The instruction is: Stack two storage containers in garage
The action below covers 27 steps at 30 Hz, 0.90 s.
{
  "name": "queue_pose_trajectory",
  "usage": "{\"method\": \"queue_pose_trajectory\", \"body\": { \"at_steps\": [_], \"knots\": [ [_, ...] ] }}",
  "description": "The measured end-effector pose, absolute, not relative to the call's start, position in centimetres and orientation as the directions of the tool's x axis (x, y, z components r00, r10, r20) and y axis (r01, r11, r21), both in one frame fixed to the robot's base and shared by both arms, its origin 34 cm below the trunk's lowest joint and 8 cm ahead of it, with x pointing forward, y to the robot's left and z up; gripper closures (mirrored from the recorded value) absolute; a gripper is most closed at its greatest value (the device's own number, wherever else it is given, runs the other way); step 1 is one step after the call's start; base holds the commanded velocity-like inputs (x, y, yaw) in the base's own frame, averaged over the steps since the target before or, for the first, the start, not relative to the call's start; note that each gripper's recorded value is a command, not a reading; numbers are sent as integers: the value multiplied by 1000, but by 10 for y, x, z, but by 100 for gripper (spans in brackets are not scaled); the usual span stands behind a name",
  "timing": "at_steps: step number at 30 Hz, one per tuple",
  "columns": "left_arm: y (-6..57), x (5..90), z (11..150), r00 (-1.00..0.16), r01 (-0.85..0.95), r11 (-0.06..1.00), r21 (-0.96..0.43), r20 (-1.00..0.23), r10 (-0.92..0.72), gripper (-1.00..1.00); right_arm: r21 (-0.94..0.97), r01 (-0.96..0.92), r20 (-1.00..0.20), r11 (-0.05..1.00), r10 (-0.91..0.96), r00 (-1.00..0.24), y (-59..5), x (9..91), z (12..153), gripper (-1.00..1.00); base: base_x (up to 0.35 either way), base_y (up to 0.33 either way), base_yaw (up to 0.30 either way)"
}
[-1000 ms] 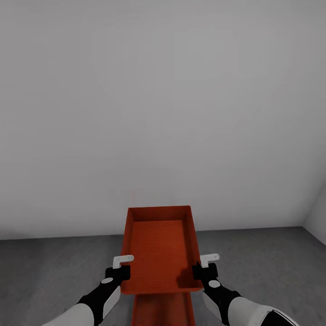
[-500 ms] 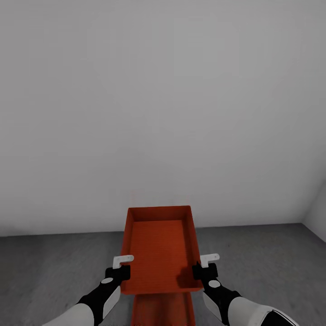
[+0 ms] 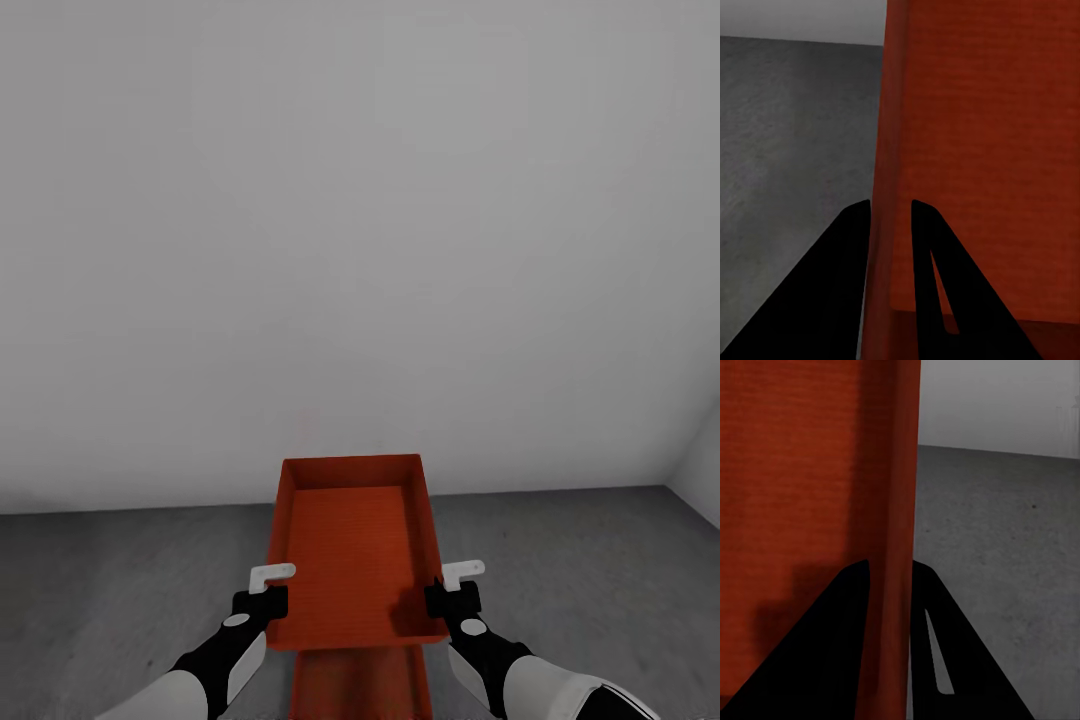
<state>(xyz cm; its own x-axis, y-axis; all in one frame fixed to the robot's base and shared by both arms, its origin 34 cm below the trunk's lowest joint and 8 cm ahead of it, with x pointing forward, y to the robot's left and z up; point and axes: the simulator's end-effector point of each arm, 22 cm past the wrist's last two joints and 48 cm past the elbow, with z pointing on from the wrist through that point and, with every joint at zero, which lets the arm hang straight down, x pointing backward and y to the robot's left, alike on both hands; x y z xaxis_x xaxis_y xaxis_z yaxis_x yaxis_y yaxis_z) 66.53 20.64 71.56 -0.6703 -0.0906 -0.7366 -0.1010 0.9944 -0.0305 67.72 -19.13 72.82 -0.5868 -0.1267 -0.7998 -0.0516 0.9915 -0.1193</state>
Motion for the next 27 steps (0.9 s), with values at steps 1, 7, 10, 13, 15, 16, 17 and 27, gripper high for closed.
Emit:
{"method": "queue_pose_trajectory", "body": {
  "at_steps": [1,7,10,13,15,16,17,27],
  "knots": [
    [206,665,715,-672,-101,994,-30,-735,-91,100,-119,-52,-799,992,-127,-588,-191,677,727,100,0,0,0],
    [206,663,710,-679,-101,994,-29,-729,-90,100,-118,-53,-793,992,-126,-596,-191,675,722,100,0,0,0],
    [206,662,707,-682,-102,994,-29,-726,-91,100,-118,-54,-790,992,-127,-600,-191,674,719,100,0,0,0],
    [206,661,705,-686,-102,994,-28,-722,-91,100,-118,-54,-787,992,-127,-604,-191,673,717,100,0,0,0],
    [206,660,703,-688,-101,994,-28,-720,-90,100,-118,-54,-785,992,-126,-606,-191,672,715,100,0,0,0],
    [206,660,702,-689,-101,994,-28,-719,-90,100,-118,-54,-784,992,-126,-607,-191,672,714,100,0,0,0],
    [206,660,701,-690,-102,994,-27,-718,-90,100,-117,-55,-783,992,-126,-609,-191,672,713,100,0,0,0],
    [206,656,693,-702,-102,994,-26,-707,-90,100,-117,-56,-774,992,-127,-621,-191,668,705,100,0,0,0]
  ]
}}
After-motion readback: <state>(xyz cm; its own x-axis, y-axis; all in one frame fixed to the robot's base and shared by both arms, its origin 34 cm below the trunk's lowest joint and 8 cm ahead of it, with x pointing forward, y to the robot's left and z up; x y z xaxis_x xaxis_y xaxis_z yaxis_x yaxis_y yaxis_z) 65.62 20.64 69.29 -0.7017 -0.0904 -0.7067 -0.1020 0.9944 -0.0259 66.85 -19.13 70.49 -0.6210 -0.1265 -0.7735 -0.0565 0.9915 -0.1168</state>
